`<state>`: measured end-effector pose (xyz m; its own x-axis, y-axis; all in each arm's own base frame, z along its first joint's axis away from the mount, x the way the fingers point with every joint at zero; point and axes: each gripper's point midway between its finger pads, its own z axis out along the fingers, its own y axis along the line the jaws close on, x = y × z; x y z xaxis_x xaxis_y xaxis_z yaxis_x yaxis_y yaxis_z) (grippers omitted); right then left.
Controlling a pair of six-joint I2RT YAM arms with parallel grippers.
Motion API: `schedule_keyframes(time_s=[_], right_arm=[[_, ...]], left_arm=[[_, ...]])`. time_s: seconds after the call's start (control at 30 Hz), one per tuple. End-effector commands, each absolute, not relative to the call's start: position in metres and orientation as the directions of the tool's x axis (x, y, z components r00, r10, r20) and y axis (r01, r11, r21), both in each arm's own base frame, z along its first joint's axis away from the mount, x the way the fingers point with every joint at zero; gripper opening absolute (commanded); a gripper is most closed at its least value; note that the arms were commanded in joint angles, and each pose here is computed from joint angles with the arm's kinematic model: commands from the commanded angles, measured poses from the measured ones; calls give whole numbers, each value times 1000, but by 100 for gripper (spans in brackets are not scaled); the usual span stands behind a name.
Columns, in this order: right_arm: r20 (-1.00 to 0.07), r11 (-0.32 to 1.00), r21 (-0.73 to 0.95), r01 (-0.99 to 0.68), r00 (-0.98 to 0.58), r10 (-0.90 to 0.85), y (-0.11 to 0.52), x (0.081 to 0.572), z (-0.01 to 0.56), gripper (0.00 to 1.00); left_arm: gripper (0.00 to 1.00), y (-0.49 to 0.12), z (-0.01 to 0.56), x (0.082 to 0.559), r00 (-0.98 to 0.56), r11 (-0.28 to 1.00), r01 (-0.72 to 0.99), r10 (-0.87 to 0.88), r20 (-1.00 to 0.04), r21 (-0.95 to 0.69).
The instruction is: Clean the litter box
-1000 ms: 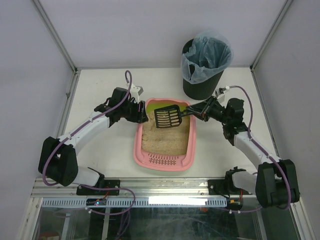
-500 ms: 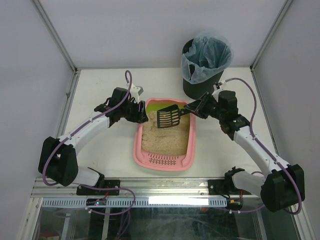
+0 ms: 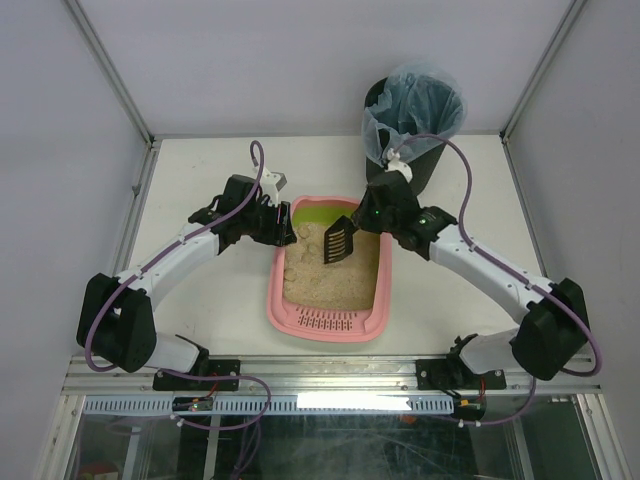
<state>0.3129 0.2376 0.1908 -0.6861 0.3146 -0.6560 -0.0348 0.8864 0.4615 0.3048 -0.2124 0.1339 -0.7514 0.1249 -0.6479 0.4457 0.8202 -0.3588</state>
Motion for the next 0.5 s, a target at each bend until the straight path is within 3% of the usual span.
schedule_keyframes(time_s=[0.0,0.27,0.47], right_arm=[[-762,955,298,-7,-604,233,235,329,207,0],[-735,990,141,12,-668,113,247,335,169,0],[-611,974,219,-53,-786,95,279,322,120,0]], left_arm=[[49,-220,152,315,-703,799,493,134,-698,-343],[49,-220,151,315,-705,799,493,135,-696,-344],[49,-221,151,316,-704,799,495,137,-697,-343]])
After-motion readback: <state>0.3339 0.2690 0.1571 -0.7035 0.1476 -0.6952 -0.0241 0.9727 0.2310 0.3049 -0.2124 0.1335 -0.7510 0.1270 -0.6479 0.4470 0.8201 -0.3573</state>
